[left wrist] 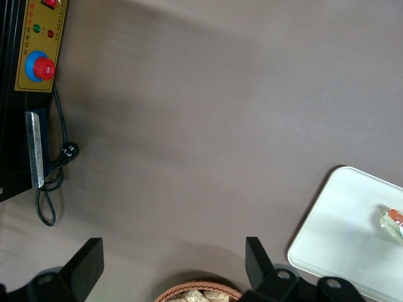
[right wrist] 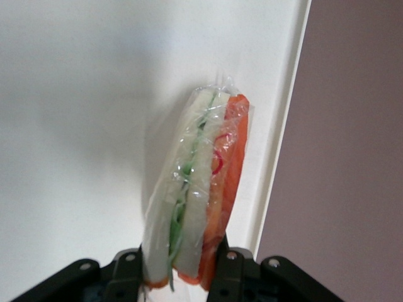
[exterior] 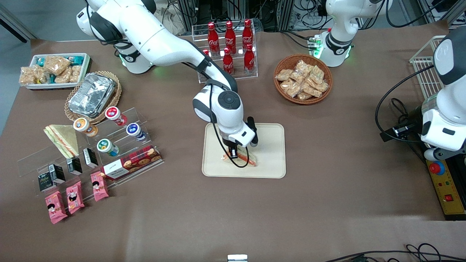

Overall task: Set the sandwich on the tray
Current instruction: 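Lower the held sandwich onto the beige tray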

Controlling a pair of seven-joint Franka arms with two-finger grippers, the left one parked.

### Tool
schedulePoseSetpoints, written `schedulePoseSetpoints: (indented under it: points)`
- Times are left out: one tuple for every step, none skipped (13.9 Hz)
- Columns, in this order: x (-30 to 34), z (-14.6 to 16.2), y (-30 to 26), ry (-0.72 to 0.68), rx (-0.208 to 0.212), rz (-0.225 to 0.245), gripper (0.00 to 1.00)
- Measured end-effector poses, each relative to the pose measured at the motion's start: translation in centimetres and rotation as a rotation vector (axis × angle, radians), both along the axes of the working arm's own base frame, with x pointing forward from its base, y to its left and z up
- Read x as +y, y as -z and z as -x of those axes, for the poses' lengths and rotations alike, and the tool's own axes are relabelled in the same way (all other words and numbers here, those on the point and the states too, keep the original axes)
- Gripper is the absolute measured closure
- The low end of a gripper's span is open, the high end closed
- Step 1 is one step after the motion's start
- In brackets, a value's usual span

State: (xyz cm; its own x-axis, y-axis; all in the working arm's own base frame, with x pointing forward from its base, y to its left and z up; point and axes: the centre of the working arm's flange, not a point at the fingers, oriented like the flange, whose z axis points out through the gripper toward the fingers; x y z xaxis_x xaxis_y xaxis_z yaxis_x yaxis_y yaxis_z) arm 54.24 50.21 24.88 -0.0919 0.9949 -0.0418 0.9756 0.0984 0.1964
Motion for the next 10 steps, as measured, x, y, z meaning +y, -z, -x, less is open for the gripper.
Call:
schedulePoseSetpoints:
  points:
    - [-0.28, -0.30, 0.22, 0.002, -0.004, 0.000, 0.62]
    - [-0.45, -0.48, 0.41, 0.003, -0.005, 0.000, 0.61]
    - [-0.52, -0.57, 0.62, 0.002, -0.006, -0.001, 0.61]
    - [-0.53, -0.63, 0.86, 0.001, -0.009, -0.004, 0.61]
    - [-0.54, -0.73, 1.02, 0.000, -0.014, -0.010, 0.61]
    - [-0.58, -0.80, 1.10, 0.000, -0.016, -0.011, 0.61]
    - [-0.60, -0.83, 1.11, 0.000, -0.016, -0.012, 0.57]
    - [-0.58, -0.83, 1.09, 0.000, -0.017, -0.013, 0.51]
    - [-0.57, -0.83, 1.08, 0.002, -0.018, -0.014, 0.51]
    - [-0.53, -0.86, 1.00, 0.002, -0.020, -0.016, 0.45]
